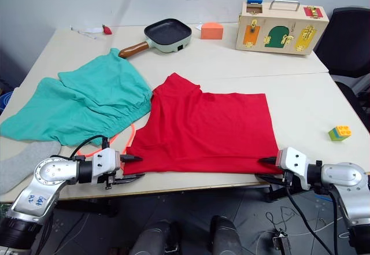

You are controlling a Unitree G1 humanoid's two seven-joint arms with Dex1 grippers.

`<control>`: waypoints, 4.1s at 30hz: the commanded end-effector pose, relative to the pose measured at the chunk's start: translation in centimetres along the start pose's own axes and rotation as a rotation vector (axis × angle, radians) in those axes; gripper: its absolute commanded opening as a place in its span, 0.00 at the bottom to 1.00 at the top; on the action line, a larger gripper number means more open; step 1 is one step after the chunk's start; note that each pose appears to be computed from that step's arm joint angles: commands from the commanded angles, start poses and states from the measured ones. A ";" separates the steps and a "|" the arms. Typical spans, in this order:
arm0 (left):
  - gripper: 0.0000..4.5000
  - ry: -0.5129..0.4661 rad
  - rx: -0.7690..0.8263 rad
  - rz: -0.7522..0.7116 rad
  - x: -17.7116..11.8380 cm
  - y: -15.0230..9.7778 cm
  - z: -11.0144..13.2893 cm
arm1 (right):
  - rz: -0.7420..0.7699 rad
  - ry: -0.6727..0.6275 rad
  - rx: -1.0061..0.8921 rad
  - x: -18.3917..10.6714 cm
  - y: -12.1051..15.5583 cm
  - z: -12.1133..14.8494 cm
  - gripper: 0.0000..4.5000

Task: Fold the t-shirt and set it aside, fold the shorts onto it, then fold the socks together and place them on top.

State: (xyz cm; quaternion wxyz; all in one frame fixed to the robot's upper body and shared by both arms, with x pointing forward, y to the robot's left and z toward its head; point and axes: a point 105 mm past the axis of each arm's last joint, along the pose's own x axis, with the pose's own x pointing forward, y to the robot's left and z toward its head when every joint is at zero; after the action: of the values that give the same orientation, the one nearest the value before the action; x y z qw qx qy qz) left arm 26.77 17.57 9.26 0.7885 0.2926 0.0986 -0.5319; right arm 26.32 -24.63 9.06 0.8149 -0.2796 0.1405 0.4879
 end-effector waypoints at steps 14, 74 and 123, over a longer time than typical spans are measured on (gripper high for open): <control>0.01 -0.067 -0.032 -0.152 -0.2 -4.3 2.2 | 0.026 0.070 0.059 -3.3 0.5 -2.0 0.00; 1.00 -0.080 -0.821 0.178 3.9 14.2 4.8 | -0.577 -0.042 0.537 1.5 -18.9 4.1 0.99; 0.00 -0.270 -0.653 0.195 0.7 12.4 5.0 | -0.409 -0.261 0.644 -2.1 -17.2 4.1 0.01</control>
State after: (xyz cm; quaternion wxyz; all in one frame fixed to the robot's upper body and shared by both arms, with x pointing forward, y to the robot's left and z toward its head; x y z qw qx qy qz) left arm 37.77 17.05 16.15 0.8898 -0.0528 0.1557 -0.4258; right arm 40.56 -28.97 17.16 0.9471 0.0318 0.1546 0.2794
